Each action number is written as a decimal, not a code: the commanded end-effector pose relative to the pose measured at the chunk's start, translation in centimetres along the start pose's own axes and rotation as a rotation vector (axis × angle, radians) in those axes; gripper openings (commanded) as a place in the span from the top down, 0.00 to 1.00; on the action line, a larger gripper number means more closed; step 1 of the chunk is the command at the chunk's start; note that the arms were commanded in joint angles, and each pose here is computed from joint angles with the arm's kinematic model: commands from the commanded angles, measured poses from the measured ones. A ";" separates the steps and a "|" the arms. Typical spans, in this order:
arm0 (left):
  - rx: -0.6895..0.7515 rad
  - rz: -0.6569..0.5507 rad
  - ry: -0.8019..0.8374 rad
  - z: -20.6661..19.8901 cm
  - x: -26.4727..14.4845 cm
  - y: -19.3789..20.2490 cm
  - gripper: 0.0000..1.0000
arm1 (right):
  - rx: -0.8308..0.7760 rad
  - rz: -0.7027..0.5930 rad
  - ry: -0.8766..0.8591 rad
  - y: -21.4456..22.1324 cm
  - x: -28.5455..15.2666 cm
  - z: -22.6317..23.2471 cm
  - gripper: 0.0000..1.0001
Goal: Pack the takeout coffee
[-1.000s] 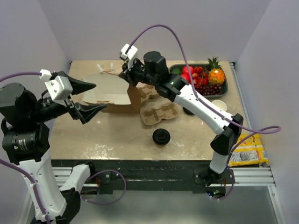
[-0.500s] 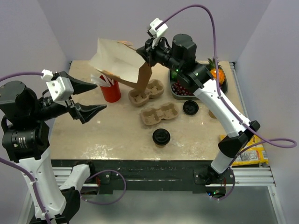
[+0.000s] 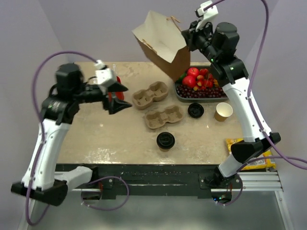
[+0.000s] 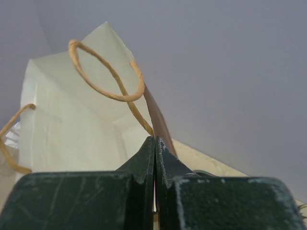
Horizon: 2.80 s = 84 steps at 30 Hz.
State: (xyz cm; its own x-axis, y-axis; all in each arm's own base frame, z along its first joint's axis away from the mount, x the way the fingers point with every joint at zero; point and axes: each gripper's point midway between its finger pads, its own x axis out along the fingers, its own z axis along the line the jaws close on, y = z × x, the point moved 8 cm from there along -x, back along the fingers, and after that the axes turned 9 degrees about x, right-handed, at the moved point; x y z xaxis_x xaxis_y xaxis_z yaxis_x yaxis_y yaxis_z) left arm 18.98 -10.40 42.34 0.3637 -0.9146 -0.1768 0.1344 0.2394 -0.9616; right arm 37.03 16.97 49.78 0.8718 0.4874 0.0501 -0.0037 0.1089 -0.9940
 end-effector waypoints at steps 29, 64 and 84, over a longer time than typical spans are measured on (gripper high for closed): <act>-0.038 0.476 0.137 2.4 27.1 19.3 0.44 | -0.024 -0.187 0.365 -6.1 -9.4 -8.3 1.00; -0.069 0.696 0.216 0.5 29.5 25.9 0.57 | 0.012 -0.151 0.377 -4.9 -8.8 -9.4 1.00; 0.033 0.576 0.088 0.0 16.3 13.7 0.80 | 0.025 -0.031 0.089 -1.7 -5.8 -7.8 1.00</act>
State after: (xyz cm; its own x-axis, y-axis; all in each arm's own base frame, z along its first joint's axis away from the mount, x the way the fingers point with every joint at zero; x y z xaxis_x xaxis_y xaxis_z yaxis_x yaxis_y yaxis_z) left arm 29.54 -26.64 20.72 0.2175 -0.6380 -0.7387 -0.0824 0.7421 -0.6652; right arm 35.07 5.52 50.44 0.9665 0.2515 0.0518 0.0165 0.1404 -0.9900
